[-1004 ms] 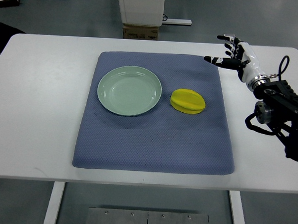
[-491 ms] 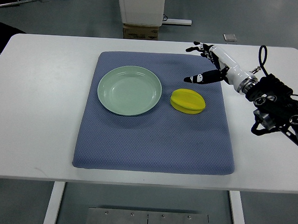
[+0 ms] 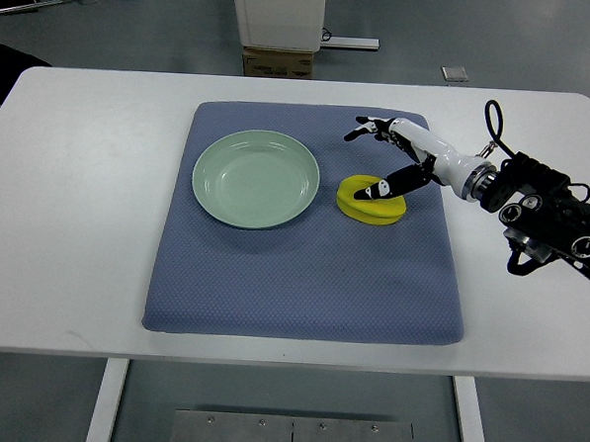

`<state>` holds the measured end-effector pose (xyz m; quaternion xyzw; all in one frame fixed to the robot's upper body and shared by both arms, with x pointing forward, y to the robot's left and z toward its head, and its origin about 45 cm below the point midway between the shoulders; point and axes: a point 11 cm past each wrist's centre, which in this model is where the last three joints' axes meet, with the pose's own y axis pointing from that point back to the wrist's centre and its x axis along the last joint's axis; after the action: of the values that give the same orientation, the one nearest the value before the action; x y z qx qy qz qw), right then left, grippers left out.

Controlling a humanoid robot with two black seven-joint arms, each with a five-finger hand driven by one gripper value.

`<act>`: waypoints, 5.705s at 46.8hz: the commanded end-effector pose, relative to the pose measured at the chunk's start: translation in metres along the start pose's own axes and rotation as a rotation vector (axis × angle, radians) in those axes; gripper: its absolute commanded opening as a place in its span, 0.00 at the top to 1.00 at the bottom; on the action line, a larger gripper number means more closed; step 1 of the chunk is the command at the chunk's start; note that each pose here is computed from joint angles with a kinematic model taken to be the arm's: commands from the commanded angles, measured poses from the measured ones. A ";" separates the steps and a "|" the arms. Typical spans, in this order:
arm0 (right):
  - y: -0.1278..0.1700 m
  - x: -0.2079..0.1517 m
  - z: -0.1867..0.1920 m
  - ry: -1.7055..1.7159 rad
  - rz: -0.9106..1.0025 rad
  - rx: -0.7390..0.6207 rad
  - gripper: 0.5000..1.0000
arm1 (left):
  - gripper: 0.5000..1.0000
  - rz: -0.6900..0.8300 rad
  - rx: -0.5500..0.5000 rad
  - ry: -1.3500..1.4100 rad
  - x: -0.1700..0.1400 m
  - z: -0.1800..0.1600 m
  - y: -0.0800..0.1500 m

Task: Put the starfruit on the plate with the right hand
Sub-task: 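Reach the right hand down over the yellow starfruit and close fingers, then lift the starfruit with the right hand away from the mat, then carry the starfruit over the green plate and lower it onto it, then open the right hand fingers to release the starfruit on the plate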

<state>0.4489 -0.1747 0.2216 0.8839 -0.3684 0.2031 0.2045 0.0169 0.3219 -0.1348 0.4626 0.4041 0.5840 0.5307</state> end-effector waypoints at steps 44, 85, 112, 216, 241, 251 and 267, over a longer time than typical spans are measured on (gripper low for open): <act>0.002 -0.026 0.026 0.027 0.019 -0.095 0.00 | 0.00 0.000 0.000 0.000 0.000 0.000 0.000; 0.000 -0.034 0.039 0.009 0.081 -0.156 0.80 | 0.00 0.000 -0.001 0.000 0.000 0.001 0.000; -0.013 0.005 0.000 -0.021 0.152 -0.088 1.00 | 0.00 0.000 -0.001 0.000 0.000 0.001 0.000; -0.075 -0.072 -0.041 -0.077 -0.012 -0.121 0.80 | 0.00 0.001 0.000 -0.002 0.000 0.000 0.000; -0.079 -0.064 -0.050 -0.125 0.020 -0.121 0.26 | 0.00 0.000 -0.001 0.000 0.000 0.001 0.000; -0.079 -0.064 -0.052 -0.135 0.022 -0.113 0.06 | 0.00 -0.001 0.000 -0.001 0.000 0.000 0.000; -0.080 -0.062 -0.055 -0.133 0.023 -0.109 0.04 | 0.00 -0.001 0.000 -0.001 0.000 0.000 0.000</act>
<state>0.4556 -0.0604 0.2173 0.8784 -0.4016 0.1257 0.2265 0.0169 0.3218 -0.1348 0.4627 0.4041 0.5839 0.5308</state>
